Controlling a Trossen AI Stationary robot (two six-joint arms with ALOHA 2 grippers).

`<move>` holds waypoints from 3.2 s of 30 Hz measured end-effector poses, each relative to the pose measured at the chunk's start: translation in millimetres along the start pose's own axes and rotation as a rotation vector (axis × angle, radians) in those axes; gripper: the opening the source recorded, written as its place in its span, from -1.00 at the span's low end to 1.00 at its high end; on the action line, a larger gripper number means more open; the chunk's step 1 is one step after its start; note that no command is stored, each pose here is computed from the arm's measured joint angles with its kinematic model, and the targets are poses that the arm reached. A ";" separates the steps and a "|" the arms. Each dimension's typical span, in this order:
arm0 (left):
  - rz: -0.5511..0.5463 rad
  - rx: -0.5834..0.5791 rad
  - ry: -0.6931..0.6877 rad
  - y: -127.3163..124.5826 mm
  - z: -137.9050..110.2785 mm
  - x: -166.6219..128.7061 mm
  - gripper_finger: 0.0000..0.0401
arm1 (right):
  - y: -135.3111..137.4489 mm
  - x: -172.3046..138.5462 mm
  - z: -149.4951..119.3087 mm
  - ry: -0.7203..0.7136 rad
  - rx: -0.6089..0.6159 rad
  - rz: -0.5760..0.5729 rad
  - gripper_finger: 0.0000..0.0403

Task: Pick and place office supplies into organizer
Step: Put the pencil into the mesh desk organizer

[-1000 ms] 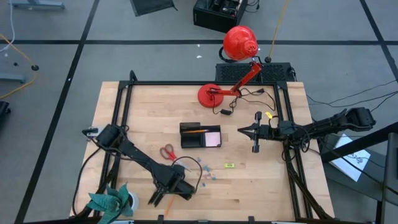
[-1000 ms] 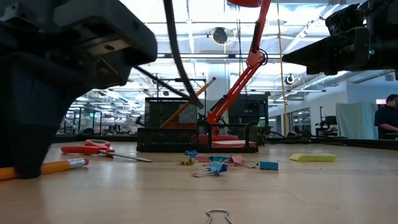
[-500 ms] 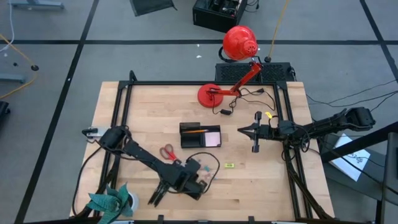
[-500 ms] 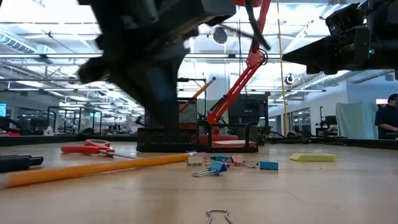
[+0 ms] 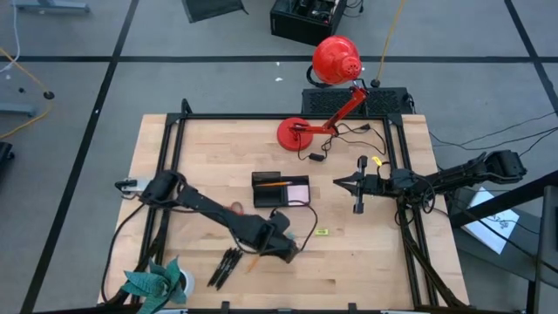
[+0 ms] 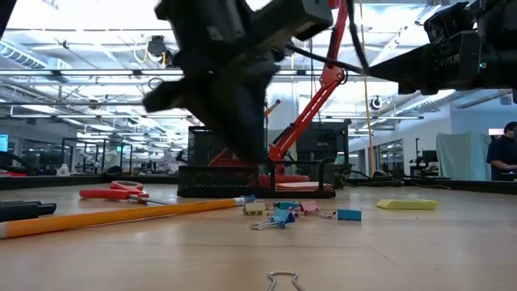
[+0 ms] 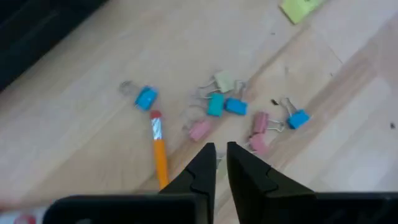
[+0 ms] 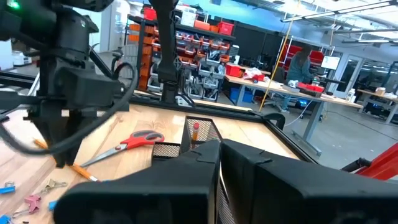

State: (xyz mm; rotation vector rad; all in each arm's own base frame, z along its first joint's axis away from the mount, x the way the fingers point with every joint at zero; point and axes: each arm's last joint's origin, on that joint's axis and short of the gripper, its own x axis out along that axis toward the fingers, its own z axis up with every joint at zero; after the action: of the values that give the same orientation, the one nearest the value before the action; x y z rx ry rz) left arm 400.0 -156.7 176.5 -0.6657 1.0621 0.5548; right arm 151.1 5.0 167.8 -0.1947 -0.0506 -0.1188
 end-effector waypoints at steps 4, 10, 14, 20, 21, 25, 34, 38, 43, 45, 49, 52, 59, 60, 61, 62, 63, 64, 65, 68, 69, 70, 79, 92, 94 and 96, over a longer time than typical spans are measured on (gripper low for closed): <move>0.018 0.048 0.006 7.0 13.4 3.4 -0.55 | 0.0 0.0 0.0 0.000 0.000 -0.001 -0.96; 0.100 0.002 0.121 26.3 28.0 10.6 -0.20 | 0.0 0.0 -0.2 0.002 0.000 -0.001 -0.96; 0.142 -0.021 0.186 33.8 28.8 14.2 -0.12 | 0.0 0.0 -0.3 0.004 -0.001 -0.001 -0.96; 0.116 -0.022 0.197 31.7 29.0 13.4 -0.11 | 0.1 0.0 -0.7 0.007 -0.020 0.000 -0.96; 0.106 -0.023 0.193 30.7 29.3 13.5 -0.11 | 0.1 0.0 -0.7 0.007 -0.023 0.000 -0.96; 0.078 -0.028 0.178 28.0 31.0 14.1 -0.11 | 0.0 0.0 -0.7 0.007 -0.024 -0.001 -0.96; 0.114 0.011 0.236 29.3 23.0 40.4 -0.11 | 0.0 0.0 -0.7 0.007 -0.021 -0.001 -0.96; 0.126 0.038 0.260 30.7 19.8 48.9 -0.11 | 0.1 0.0 -0.8 0.008 -0.021 0.000 -0.96; 0.131 0.115 0.252 30.3 17.1 49.8 -0.17 | 0.1 0.0 -0.8 0.009 -0.023 0.000 -0.96; 0.136 0.127 0.250 30.9 16.9 50.2 -0.28 | 0.1 0.0 -0.8 0.008 -0.023 0.000 -0.96; 0.143 0.142 0.253 32.0 16.8 50.7 -0.59 | 0.1 0.0 -0.8 0.008 -0.023 0.000 -0.96; 0.146 0.168 0.251 32.3 16.4 50.6 -0.82 | 0.1 0.0 -0.8 0.008 -0.023 0.000 -0.96; 0.136 0.201 0.232 30.1 15.3 50.4 -0.89 | 0.1 0.0 -0.8 0.008 -0.021 0.000 -0.96; 0.132 0.200 0.229 29.7 15.5 50.4 -0.88 | 0.1 0.0 -0.8 0.008 -0.021 0.000 -0.96; 0.126 0.200 0.226 29.2 15.8 48.9 -0.89 | 0.1 0.0 -0.8 0.008 -0.021 0.000 -0.96; 0.125 0.200 0.220 28.8 15.8 48.1 -0.90 | 0.1 0.0 -0.8 0.008 -0.021 0.000 -0.96; 0.123 0.201 0.213 28.2 15.7 47.9 -0.92 | 0.1 0.0 -0.8 0.008 -0.021 0.000 -0.96; 0.113 0.202 0.196 26.7 17.0 42.5 -0.95 | 0.0 0.0 -0.7 0.007 -0.021 -0.001 -0.96; 0.102 0.206 0.180 25.4 17.6 37.4 -0.96 | 0.1 0.0 -0.8 0.008 -0.021 0.000 -0.96; 0.063 0.211 0.117 20.4 20.7 26.9 -0.95 | 0.1 0.0 -0.7 0.007 -0.021 0.000 -0.96; 0.052 0.217 0.091 18.7 21.8 19.1 -0.93 | 0.1 0.0 -0.7 0.007 -0.021 0.000 -0.96; 0.038 0.221 0.062 17.4 24.4 8.1 -0.91 | 0.0 0.0 -0.4 0.004 -0.020 -0.001 -0.96; -0.010 0.301 -0.272 15.0 40.5 -80.3 -0.94 | 0.1 0.0 -0.7 0.007 -0.020 0.000 -0.96; 0.106 0.663 -0.865 12.0 92.8 -155.3 -0.92 | 0.1 0.0 -0.7 0.007 -0.016 0.001 -0.96; 0.122 0.711 -0.888 14.2 102.4 -155.8 -0.90 | 0.2 0.0 -0.7 0.007 -0.016 0.002 -0.96; 0.127 0.722 -0.877 20.5 112.7 -153.6 -0.90 | 0.2 0.0 -0.6 0.006 -0.016 0.002 -0.96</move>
State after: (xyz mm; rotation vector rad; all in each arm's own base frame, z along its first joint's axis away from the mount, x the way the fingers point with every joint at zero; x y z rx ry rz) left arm 394.0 -75.4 349.9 0.2885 0.4017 0.4522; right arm 151.2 5.0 167.2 -0.2105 -0.0431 -0.1177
